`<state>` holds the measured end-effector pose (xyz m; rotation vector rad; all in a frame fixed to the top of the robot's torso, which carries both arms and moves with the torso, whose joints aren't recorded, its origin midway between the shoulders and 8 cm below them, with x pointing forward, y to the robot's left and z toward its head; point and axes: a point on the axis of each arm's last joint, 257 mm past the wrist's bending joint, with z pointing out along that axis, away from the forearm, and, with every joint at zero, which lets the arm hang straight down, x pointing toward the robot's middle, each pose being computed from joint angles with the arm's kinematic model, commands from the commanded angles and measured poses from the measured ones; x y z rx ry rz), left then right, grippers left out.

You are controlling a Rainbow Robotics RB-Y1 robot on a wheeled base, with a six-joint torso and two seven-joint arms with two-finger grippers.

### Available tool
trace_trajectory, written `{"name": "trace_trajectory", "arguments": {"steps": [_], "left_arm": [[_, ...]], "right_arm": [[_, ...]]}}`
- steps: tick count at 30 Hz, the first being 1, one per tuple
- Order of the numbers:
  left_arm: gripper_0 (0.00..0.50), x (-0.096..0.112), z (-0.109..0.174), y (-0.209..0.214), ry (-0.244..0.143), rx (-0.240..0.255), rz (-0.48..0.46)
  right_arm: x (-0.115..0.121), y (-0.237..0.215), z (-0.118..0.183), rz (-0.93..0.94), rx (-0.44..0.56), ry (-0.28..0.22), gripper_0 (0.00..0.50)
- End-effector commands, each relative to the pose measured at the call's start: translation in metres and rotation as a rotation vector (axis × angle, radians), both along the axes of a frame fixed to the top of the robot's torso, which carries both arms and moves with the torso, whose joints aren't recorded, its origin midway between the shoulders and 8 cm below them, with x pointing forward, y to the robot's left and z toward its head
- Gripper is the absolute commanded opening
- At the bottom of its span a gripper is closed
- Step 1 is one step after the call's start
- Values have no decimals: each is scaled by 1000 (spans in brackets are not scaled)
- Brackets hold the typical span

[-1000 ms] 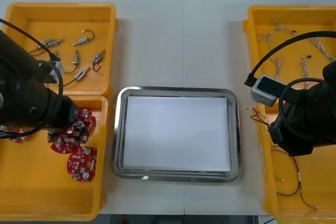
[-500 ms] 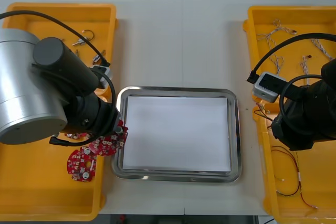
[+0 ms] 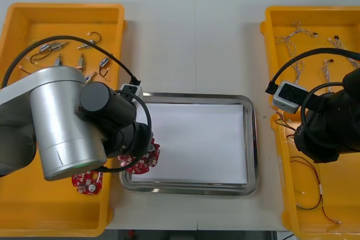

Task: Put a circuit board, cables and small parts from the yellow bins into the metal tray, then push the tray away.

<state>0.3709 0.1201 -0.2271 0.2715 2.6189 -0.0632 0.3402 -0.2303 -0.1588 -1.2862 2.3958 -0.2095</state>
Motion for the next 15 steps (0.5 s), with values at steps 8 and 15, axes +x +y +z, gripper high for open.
{"name": "trace_trajectory", "arguments": {"steps": [8, 15], "left_arm": [[0, 19, -30, -27, -49, -46, 33], [0, 27, -49, -33, -64, -55, 44]], "right_arm": [[2, -2, 11, 67, -57, -44, 0], [2, -4, 10, 65, -62, -42, 0]]}}
